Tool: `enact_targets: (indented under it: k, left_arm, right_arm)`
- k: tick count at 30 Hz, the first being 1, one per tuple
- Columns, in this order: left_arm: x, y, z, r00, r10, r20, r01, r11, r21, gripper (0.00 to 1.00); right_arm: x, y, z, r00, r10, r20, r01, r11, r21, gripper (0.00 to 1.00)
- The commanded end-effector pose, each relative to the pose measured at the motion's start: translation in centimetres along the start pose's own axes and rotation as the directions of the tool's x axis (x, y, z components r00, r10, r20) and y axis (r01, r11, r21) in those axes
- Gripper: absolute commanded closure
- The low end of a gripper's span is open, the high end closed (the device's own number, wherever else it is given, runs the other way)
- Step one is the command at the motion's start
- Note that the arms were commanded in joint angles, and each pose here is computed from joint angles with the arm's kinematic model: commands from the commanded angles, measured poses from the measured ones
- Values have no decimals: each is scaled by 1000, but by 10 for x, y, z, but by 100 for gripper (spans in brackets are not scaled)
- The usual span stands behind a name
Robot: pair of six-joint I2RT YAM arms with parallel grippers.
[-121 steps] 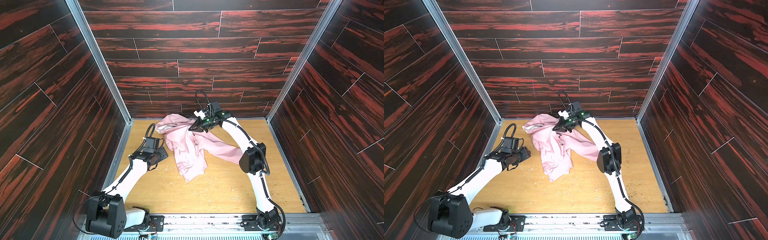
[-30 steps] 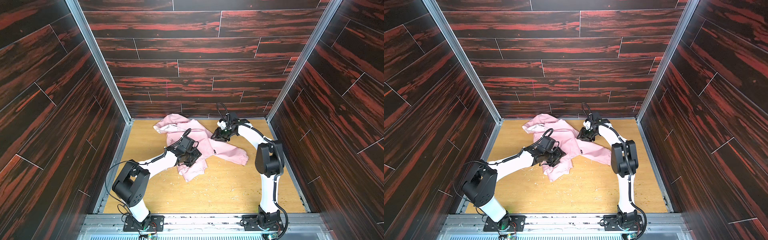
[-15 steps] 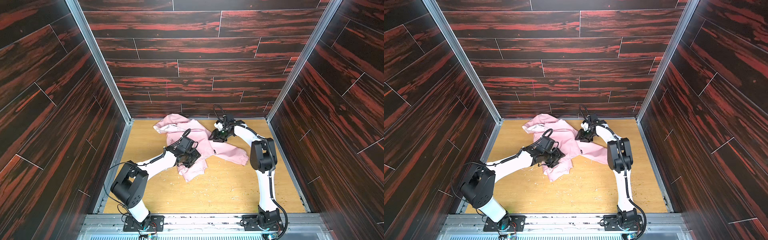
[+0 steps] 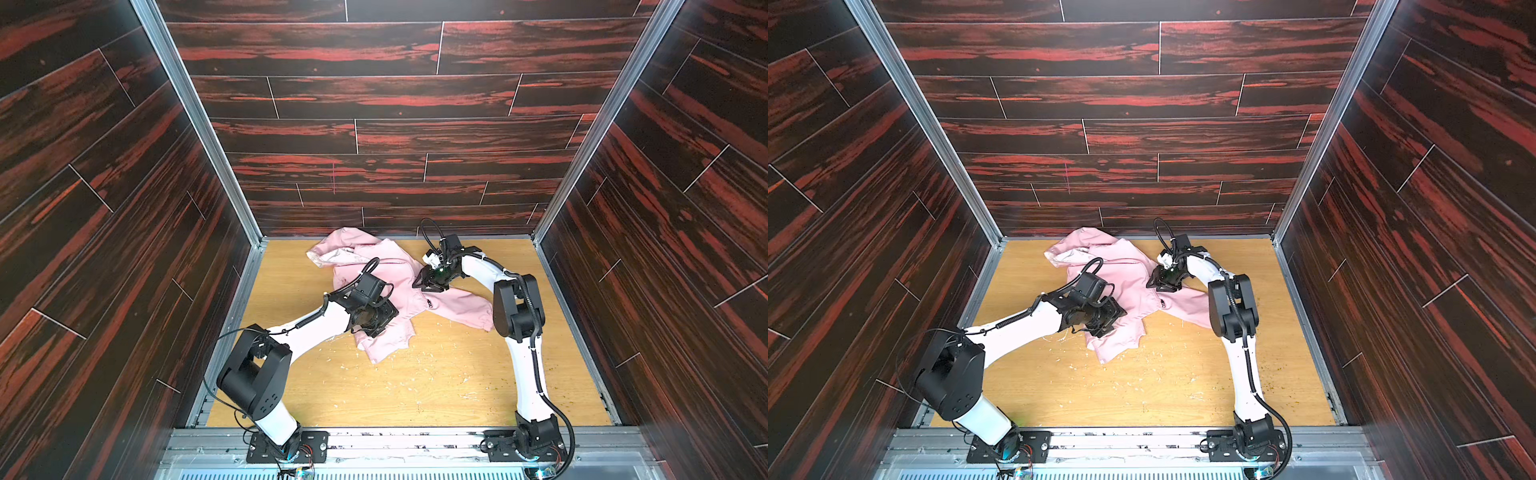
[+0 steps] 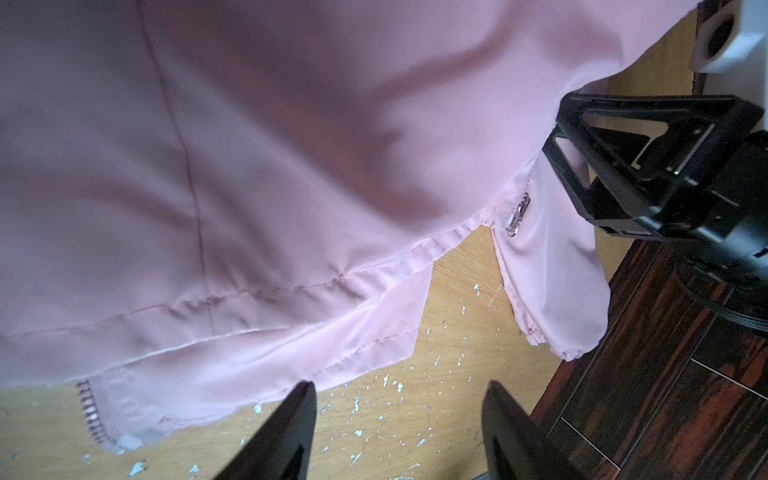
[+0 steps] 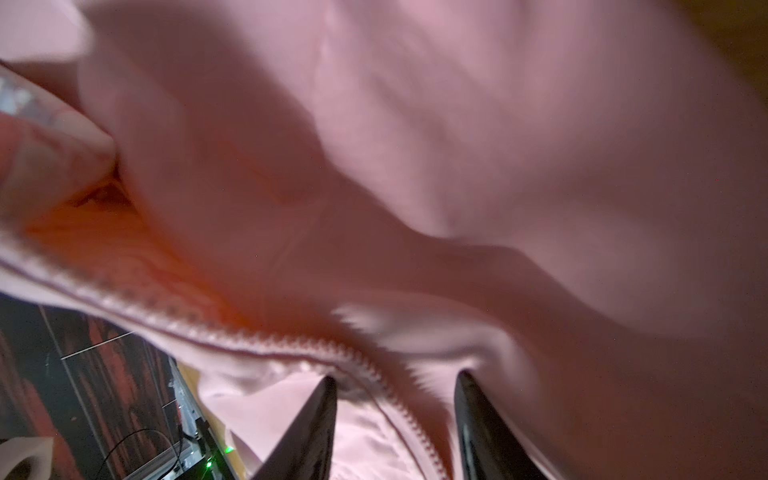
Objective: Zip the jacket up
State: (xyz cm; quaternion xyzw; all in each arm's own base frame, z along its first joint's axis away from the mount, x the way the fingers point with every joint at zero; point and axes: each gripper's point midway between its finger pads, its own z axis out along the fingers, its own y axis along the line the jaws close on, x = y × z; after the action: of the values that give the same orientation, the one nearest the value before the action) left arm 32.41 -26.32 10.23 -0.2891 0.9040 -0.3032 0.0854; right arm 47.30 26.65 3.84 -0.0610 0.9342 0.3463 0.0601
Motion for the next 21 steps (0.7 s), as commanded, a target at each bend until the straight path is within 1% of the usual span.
enact_targets:
  k: [1, 5, 9, 12, 14, 18, 21]
  left_arm:
    - [-2, -3, -16, 1000, 7, 16, -7, 1000, 13, 33]
    - [-2, -1, -17, 1000, 4, 16, -4, 1000, 10, 33]
    - [-3, -2, -18, 1000, 4, 17, -4, 1000, 13, 33]
    - [-4, -2, -17, 1000, 4, 18, -5, 1000, 15, 33]
    - [-4, -3, -17, 1000, 4, 21, -4, 1000, 19, 33]
    - [-6, -6, -17, 1000, 1, 25, -2, 999, 32, 33]
    - [-7, -14, -17, 999, 8, 32, -11, 997, 72, 33]
  right_arm:
    - [9, 2, 22, 999, -14, -51, 12, 998, -55, 51]
    - [12, 12, 25, 998, -11, -67, 3, 992, -126, 51]
    - [15, 17, 25, 997, 1, -76, -13, 987, -159, 52]
    - [19, 20, 22, 997, 3, -76, -16, 985, -174, 56]
    - [22, 23, 19, 997, 4, -75, -18, 983, -185, 59]
    - [27, 31, 9, 998, 11, -61, -23, 979, -204, 68]
    - [31, 40, -1, 999, 22, -49, -33, 973, -230, 73]
